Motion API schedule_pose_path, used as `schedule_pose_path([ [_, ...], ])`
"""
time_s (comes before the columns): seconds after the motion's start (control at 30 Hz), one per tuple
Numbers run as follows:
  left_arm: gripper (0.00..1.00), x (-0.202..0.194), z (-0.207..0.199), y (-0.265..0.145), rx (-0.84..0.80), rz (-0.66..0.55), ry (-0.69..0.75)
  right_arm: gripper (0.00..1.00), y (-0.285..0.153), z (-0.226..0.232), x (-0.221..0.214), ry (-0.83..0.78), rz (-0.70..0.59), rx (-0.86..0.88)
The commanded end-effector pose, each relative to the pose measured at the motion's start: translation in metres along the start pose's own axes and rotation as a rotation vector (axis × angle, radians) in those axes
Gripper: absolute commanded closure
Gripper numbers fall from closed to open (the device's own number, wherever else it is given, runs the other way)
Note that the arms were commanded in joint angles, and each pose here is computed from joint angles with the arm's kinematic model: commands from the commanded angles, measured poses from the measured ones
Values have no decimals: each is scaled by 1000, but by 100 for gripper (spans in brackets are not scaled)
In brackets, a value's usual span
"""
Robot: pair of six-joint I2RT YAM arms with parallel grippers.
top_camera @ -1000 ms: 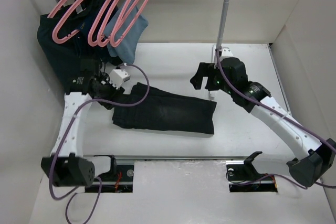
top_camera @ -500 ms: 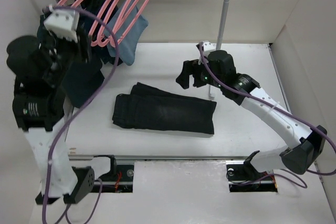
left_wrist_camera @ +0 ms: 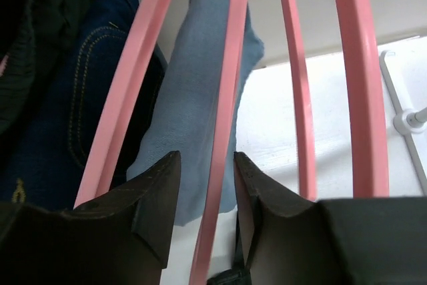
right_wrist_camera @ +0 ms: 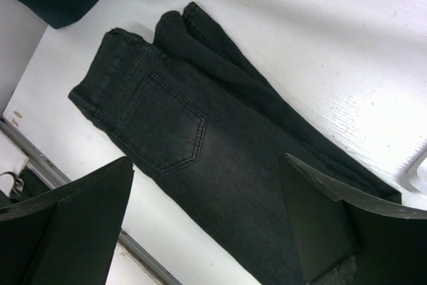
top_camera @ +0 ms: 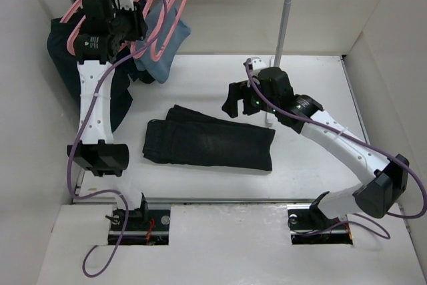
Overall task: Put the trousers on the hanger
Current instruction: Pick up the hanger from the clothesline.
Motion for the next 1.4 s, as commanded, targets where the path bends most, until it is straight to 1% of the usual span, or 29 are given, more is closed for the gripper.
schedule_pose_path([
  [0.0,66,53,-3,-44,53,-237,52,6,-12,2,0,-26,-26,7],
  [0.13,70,40,-2,-34,46,-191,50,6,-21,-1,-2,-26,-36,-20],
  [0.27,70,24,-2,-21,13,-118,65,6,-28,-5,0,-25,-58,-68],
  [0.37,63,12,-4,-8,-6,-62,63,6,-32,-4,3,-34,-70,-72],
  [0.5,63,4,1,-1,36,-33,69,6,-36,-6,1,-34,-65,-85],
  [0.63,75,2,3,2,45,-29,80,6,-39,-6,1,-34,-64,-85],
  [0.67,83,2,3,2,45,-29,80,6,-39,-6,1,-34,-65,-85],
  [0.7,88,2,3,2,45,-29,80,6,-39,-6,1,-34,-65,-85],
  [0.73,97,2,3,2,45,-29,80,6,-38,-7,-1,-34,-56,-89],
  [0.77,100,2,3,2,45,-29,80,6,-41,-6,0,-34,-64,-85],
  [0.97,100,9,0,-5,32,-68,67,6,-40,-8,-3,-25,-61,-97],
  [1.03,100,23,-3,-22,41,-129,59,6,-40,-8,-3,-15,-61,-97],
  [1.17,100,32,-5,-32,48,-172,60,6,-38,-9,-5,-15,-53,-101],
  [1.3,100,59,-10,-65,55,-278,75,6,-37,-10,-8,-6,-45,-105],
  [1.37,100,67,-13,-78,48,-307,84,6,-40,-7,-8,-11,-50,-94],
])
Point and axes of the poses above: each gripper's point midway between its finger pads, its own y axis out along the fingers, its own z axis along the line the jaws close on, x = y × z, the point moved 9 cm from there along -y, back along the fingers, and after that the axes turned 7 degrees about y, right-handed, at the moved point
